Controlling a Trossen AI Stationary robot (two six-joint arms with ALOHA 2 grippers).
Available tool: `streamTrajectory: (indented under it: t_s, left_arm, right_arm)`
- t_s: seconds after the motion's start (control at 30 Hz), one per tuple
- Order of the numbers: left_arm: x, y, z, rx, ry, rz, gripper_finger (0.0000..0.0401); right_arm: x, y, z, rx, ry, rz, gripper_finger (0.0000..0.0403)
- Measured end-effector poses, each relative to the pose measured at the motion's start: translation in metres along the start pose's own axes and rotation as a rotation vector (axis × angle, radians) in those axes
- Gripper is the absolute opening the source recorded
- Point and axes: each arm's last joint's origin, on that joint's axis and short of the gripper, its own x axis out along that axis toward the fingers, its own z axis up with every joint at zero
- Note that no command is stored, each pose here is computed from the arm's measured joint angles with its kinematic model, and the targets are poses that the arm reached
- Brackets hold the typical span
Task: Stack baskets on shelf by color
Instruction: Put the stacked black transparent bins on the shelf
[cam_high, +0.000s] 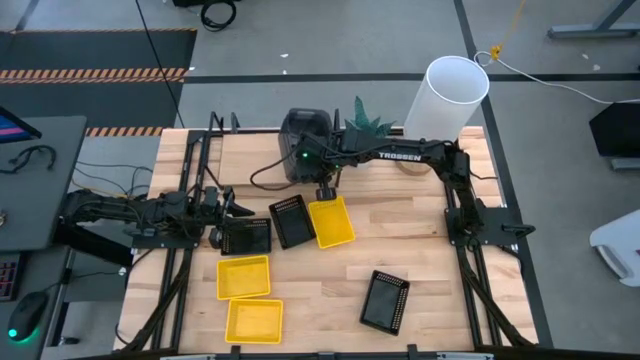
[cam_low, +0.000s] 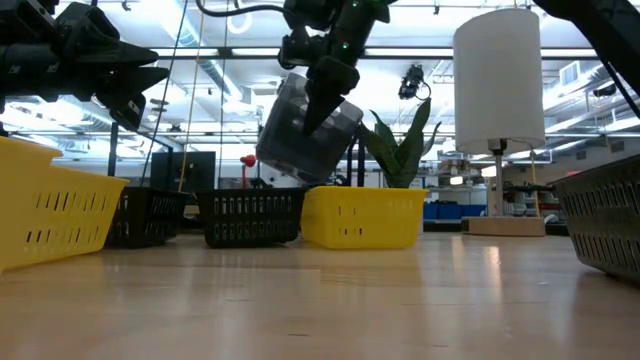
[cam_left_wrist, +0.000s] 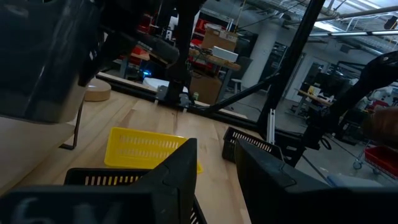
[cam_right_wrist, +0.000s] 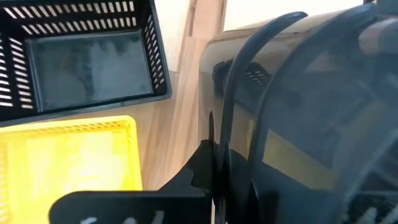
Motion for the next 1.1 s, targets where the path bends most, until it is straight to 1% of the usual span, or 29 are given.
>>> streamTrajectory:
  t_s: [0.23, 0.57, 0.67, 0.8, 1.1]
  left_arm:
    - [0.000, 0.000, 0.000, 0.000, 0.000, 0.000, 0.0117]
    - [0.000, 0.000, 0.000, 0.000, 0.000, 0.000, 0.0117]
    - [0.000, 0.000, 0.000, 0.000, 0.000, 0.000, 0.0117]
    - [0.000, 0.000, 0.000, 0.000, 0.000, 0.000, 0.0117]
    - [0.000, 0.000, 0.000, 0.000, 0.000, 0.000, 0.0117]
  right_arm:
    - [0.012, 0.001, -0.011, 0.007, 0.057, 0.018, 0.0016]
    - [0.012, 0.000, -0.010, 0.013, 0.044, 0.009, 0.0017]
    - [0.012, 0.000, -0.009, 0.014, 0.039, 0.014, 0.0023]
    - [0.012, 0.000, -0.009, 0.018, 0.031, 0.032, 0.0049]
    - [0.012, 0.000, -0.007, 0.019, 0.006, 0.042, 0.0132]
